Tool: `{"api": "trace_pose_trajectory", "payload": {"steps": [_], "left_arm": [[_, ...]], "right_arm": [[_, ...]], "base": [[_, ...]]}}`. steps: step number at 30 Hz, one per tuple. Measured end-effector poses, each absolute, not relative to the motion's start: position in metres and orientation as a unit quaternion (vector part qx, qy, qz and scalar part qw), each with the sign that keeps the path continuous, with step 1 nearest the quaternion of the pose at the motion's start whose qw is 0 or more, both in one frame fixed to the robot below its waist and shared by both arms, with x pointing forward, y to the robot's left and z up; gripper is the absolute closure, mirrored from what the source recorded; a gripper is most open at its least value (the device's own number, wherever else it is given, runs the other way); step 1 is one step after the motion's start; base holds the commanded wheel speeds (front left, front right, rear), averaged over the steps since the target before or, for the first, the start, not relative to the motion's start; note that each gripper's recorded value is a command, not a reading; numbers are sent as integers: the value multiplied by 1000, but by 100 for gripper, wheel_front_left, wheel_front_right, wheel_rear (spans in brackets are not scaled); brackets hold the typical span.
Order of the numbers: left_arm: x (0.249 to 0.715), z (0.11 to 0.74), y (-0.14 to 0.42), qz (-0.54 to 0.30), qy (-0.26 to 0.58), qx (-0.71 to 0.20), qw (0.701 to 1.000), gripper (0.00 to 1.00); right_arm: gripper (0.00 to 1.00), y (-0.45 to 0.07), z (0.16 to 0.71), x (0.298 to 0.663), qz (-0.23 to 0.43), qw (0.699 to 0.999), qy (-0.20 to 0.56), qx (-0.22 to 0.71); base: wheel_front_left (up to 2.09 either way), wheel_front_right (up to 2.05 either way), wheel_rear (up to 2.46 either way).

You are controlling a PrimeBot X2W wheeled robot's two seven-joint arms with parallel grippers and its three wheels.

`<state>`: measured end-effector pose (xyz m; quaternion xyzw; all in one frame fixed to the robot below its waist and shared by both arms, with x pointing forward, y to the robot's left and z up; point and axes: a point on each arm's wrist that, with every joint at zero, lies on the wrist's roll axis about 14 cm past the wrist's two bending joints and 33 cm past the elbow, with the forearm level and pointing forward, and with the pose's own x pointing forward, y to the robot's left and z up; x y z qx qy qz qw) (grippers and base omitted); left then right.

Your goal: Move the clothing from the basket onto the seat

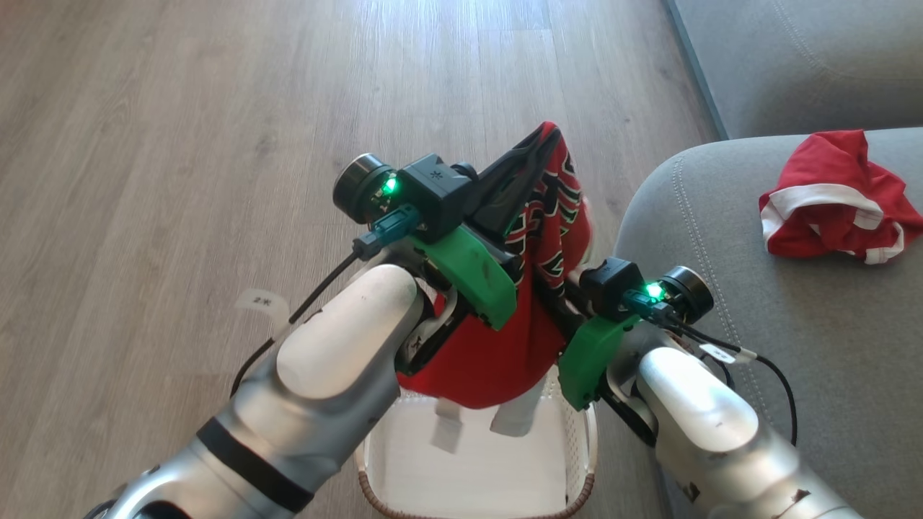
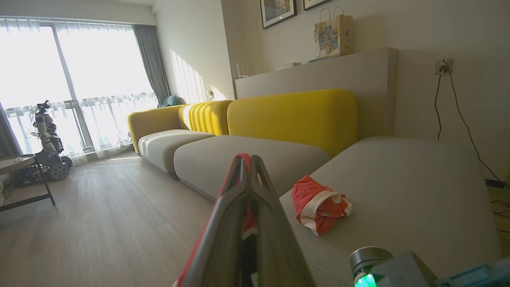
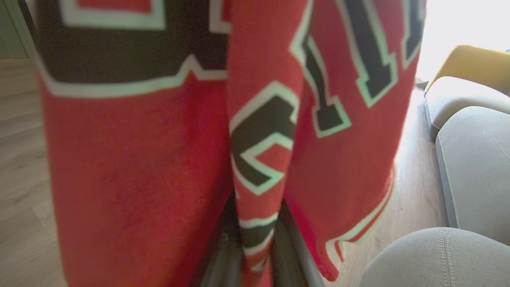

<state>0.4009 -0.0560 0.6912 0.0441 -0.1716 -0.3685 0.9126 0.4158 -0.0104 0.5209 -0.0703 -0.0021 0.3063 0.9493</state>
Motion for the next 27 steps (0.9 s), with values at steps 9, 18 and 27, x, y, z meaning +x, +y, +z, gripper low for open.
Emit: {"api": "trace_pose_trajectory", "payload": {"steps": [9, 18, 27], "left_arm": [[412, 671, -47, -353, -141, 32, 924, 100], [424, 632, -41, -335, -97, 0, 937, 0], [417, 594, -65, -359, -60, -26, 931, 0]], "right_arm": [[100, -14, 538, 420, 296, 954, -26, -46], [100, -62, 550, 429, 241, 968, -42, -47], [100, -122, 557, 429, 170, 983, -50, -51]], "base": [[0, 0, 0], [0, 0, 0], [0, 0, 0]]}}
